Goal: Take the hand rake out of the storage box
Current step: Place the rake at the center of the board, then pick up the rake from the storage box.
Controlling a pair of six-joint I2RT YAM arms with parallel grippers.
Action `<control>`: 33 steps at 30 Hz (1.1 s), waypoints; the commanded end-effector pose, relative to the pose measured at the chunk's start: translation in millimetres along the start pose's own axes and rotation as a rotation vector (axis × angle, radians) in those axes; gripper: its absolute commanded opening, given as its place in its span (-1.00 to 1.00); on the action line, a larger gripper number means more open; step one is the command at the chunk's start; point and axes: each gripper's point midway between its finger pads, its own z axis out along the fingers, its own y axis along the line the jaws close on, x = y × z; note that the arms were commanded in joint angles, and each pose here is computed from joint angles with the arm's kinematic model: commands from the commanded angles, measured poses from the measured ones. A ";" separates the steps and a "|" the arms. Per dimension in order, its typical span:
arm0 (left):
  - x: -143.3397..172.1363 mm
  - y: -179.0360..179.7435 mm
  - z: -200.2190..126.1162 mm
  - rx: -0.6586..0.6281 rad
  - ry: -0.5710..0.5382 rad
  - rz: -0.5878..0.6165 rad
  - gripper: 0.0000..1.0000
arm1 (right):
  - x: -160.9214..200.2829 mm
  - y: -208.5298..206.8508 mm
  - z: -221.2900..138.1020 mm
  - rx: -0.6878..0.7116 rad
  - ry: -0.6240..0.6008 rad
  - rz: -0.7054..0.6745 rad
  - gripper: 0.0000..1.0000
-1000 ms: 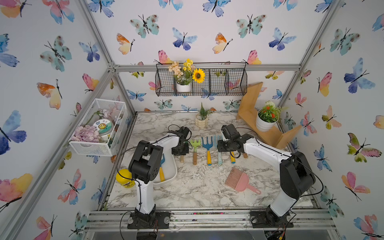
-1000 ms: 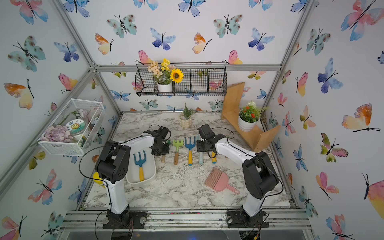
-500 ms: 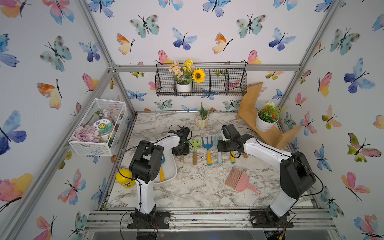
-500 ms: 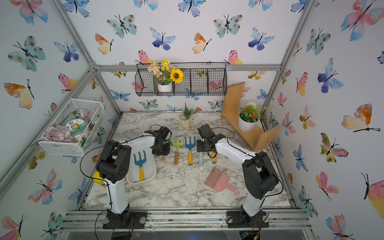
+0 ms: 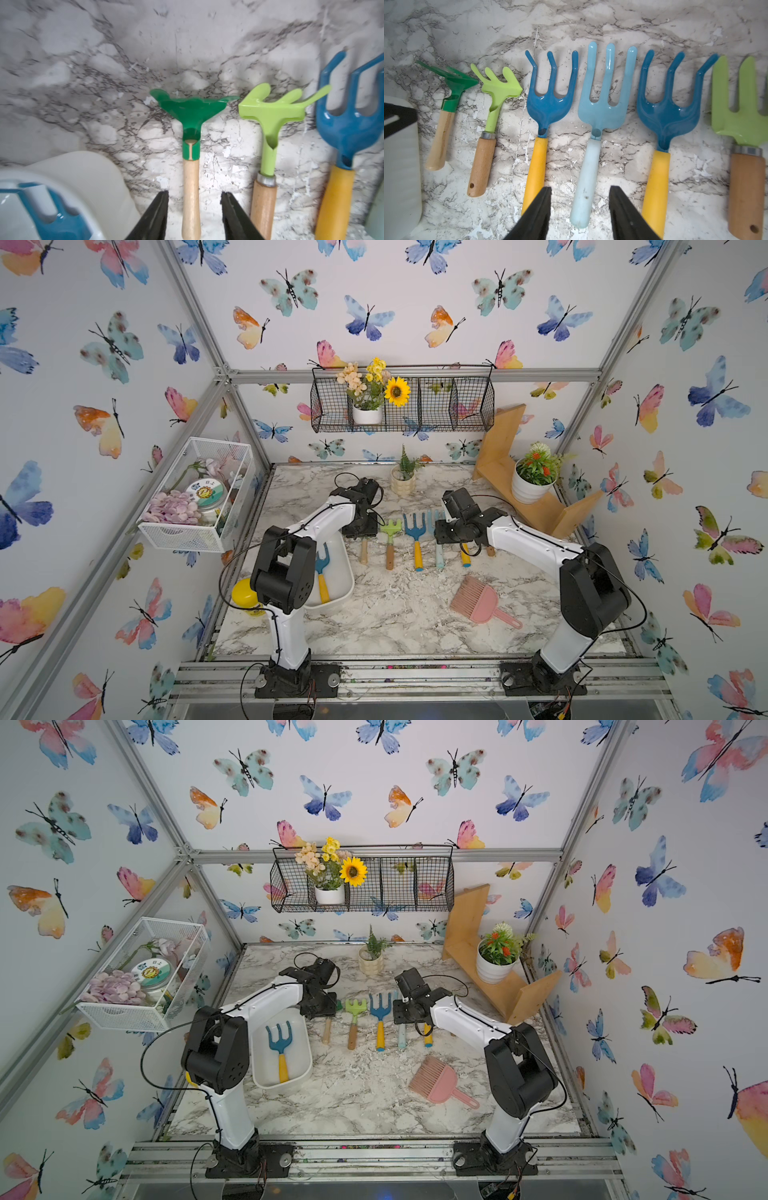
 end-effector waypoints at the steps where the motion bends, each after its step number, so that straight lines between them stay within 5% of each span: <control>1: -5.9 40.1 -36.9 -0.038 -0.044 -0.085 -0.06 | -11.4 -0.7 -9.9 0.010 -0.024 -0.014 0.03; 8: 52.3 107.8 -35.6 -0.042 0.033 -0.195 -0.08 | -14.1 0.9 -8.9 0.005 -0.029 -0.020 0.03; 17: 117.3 116.9 -14.6 -0.050 0.131 -0.250 -0.09 | -21.4 11.2 -7.6 -0.032 -0.027 -0.021 0.03; 33: 142.8 125.5 19.3 -0.094 0.206 -0.270 -0.28 | -15.0 12.5 -8.6 -0.050 -0.021 -0.018 0.03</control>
